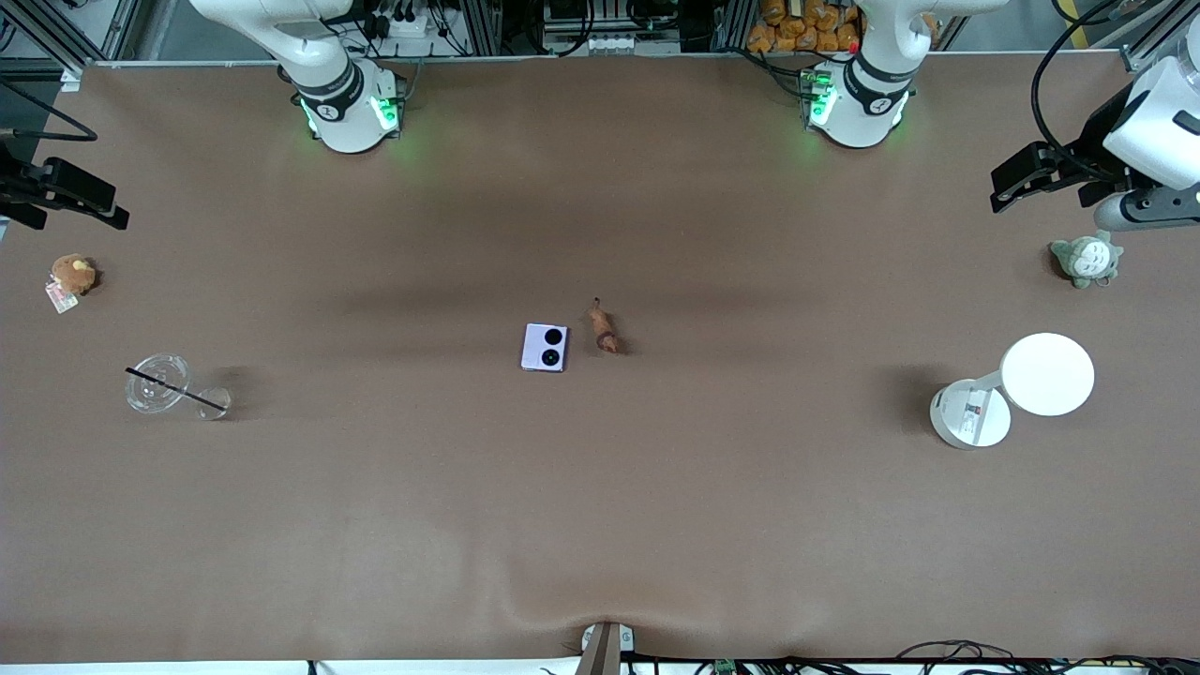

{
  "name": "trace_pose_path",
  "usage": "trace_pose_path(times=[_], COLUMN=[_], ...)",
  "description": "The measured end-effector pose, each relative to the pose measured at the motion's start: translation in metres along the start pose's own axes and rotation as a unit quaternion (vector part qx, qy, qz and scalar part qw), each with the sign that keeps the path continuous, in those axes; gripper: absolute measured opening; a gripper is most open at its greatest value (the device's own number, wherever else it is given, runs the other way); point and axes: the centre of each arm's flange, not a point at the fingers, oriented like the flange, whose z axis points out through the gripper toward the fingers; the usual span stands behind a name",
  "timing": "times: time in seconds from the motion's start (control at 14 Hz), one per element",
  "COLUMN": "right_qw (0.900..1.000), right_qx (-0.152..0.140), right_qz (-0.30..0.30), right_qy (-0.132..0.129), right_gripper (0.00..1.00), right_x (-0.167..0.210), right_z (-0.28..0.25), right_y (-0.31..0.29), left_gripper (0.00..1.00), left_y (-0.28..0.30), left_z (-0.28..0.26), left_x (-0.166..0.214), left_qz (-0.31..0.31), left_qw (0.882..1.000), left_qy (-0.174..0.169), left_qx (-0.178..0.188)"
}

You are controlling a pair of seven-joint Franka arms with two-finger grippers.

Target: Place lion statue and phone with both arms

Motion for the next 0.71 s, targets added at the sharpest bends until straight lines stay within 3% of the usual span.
trace_pose_path(times=[0.71], right_qw=[1.000], right_qx=[0.001], right_qz=[0.006], right_qy=[0.000], right_gripper=[1.00], right_x=[0.002], right_z=[0.005], right_y=[0.007], left_gripper=[1.00], left_y=[0.020], left_z=[0.022], left_x=[0.009], left_qz=[-0.028], left_qw=[0.999], left_qy=[-0.022], left_qx=[0.006])
